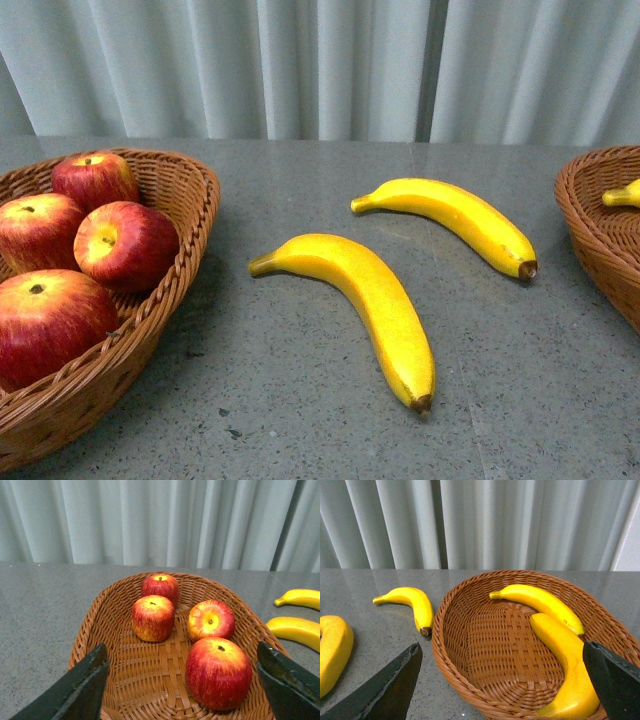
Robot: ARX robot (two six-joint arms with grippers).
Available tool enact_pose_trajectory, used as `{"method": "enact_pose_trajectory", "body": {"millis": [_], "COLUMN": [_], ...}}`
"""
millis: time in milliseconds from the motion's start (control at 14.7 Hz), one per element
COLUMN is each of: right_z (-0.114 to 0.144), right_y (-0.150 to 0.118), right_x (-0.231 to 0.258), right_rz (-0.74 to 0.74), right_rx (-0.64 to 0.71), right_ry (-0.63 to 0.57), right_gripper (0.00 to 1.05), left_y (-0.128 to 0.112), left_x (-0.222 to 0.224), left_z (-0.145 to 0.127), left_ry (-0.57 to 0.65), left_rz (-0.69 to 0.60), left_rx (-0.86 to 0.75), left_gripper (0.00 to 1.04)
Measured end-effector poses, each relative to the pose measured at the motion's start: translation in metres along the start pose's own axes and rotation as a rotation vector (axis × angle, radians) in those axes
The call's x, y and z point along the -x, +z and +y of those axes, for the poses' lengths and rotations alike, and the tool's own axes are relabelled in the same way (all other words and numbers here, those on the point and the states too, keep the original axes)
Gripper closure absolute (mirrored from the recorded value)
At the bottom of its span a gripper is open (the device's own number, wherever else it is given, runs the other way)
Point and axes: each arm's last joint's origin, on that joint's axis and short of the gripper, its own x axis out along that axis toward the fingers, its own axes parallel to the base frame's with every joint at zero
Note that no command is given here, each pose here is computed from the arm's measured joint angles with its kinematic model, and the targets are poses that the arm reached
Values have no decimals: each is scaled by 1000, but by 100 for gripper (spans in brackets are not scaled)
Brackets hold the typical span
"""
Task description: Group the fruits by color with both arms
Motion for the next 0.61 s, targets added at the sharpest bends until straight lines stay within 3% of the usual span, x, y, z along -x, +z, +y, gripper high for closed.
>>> {"method": "enact_pose_trajectory", "body": {"millis": [68, 614], "right_z": [0, 0], "right_y": [0, 0], "right_x": [0, 0], "right_rz": [0, 0], "right_rx": [0, 0], "right_ry": [0, 0], "right_gripper": [7, 7], "left_y": [0, 0], "left_x": [0, 0], "left_z": [0, 0], "left_ry": [0, 0], "left_rz": [0, 0], "left_rx": [0, -2], "left_gripper": [7, 7]}}
